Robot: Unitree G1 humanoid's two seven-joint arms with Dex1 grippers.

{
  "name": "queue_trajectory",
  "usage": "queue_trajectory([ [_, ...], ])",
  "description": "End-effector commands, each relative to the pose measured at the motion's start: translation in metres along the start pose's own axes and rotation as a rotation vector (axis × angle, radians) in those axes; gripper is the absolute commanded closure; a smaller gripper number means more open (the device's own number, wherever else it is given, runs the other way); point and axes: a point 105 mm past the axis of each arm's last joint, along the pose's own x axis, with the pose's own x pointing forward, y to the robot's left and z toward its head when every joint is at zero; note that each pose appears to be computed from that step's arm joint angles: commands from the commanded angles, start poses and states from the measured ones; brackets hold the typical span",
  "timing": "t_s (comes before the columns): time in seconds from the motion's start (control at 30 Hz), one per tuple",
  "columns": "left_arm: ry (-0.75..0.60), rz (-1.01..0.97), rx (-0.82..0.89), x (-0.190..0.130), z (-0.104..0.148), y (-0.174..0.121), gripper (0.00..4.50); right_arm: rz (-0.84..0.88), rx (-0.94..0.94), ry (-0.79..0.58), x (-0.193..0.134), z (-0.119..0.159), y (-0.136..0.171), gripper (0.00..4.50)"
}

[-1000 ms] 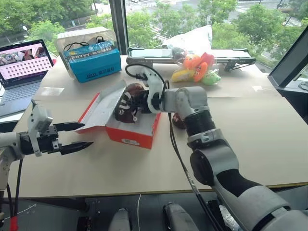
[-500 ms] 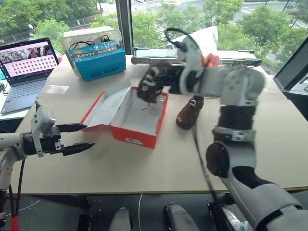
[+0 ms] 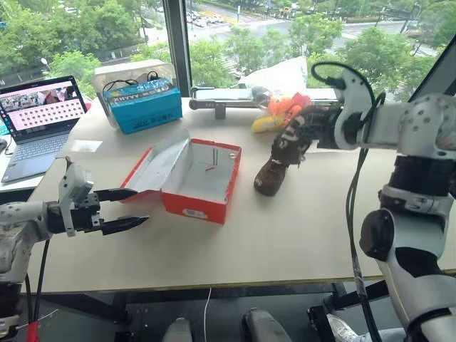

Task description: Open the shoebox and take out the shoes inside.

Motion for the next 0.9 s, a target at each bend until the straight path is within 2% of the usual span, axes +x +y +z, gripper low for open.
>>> queue_trajectory([
  [0.03, -0.019, -0.009, 0.048, 0.001, 0.009, 0.001, 0.0, -0.032, 0.012, 0.066, 0.007, -0.021, -0.019, 3.93],
  [0.3, -0.02, -0.024, 0.046, 0.005, 0.009, 0.0, 0.0, -0.089, -0.028, 0.157, 0.053, -0.064, -0.053, 3.93],
  [0.63, -0.014, -0.038, 0.052, 0.007, 0.013, 0.003, 0.0, -0.108, -0.19, 0.189, 0.098, -0.082, -0.062, 3.93],
  [0.8, -0.011, -0.04, 0.049, 0.007, 0.012, 0.002, 0.0, -0.107, -0.218, 0.169, 0.109, -0.082, -0.056, 3.93],
  [0.9, -0.012, -0.04, 0.048, 0.007, 0.012, 0.002, 0.0, -0.109, -0.168, 0.113, 0.111, -0.073, -0.053, 3.2],
])
